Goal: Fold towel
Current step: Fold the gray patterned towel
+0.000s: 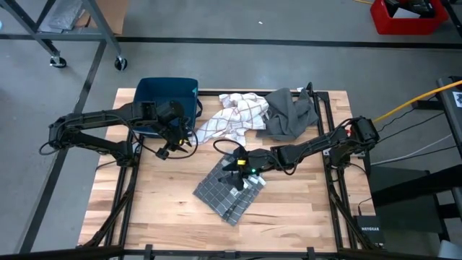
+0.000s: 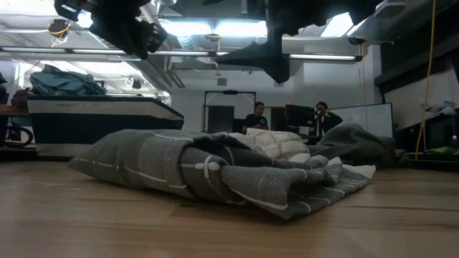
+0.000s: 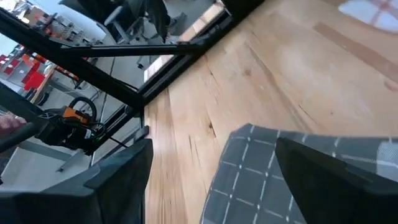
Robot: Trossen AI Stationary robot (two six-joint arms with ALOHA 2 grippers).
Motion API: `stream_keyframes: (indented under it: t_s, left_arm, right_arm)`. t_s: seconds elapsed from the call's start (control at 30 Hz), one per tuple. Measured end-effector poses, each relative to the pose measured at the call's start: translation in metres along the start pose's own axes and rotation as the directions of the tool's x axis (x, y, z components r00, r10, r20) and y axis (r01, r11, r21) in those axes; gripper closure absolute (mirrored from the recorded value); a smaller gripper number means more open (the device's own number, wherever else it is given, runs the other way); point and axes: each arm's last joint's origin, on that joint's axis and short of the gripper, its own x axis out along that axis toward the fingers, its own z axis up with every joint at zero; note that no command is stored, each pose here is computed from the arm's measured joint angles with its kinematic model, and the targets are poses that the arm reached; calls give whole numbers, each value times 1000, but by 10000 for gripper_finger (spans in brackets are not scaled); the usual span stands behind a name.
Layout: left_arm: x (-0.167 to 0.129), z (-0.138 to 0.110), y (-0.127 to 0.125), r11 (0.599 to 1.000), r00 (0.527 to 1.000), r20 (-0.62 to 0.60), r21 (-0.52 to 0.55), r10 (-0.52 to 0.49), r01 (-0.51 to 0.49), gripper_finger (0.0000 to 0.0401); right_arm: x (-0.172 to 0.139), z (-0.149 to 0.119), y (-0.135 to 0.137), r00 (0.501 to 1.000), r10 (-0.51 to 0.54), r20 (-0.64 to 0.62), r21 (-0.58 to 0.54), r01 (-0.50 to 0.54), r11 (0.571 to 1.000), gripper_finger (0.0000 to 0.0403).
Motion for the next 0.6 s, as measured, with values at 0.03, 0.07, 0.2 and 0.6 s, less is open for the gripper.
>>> stream_keyframes:
  t_s: [0.03, 0.07, 0.2, 0.6]
  left_arm:
    - [0, 0, 0, 1000, 1000, 0, 0, 0, 0, 290]
    - [0, 0, 0, 1000, 1000, 0, -1, 0, 0, 290]
    - [0, 0, 0, 1000, 1000, 0, -1, 0, 0, 290]
    - [2, 4, -5, 991, 1000, 8, -132, -28, 28, 290]
  right_arm:
    - [0, -1, -1, 1000, -9, -7, 1, 9, 1000, 59]
    - [0, -2, -2, 1000, -20, -18, 2, 20, 1000, 59]
    - [0, -4, -4, 999, -39, -36, -1, 39, 999, 59]
    - [-3, -29, 9, 989, -49, -137, -21, 46, 999, 59]
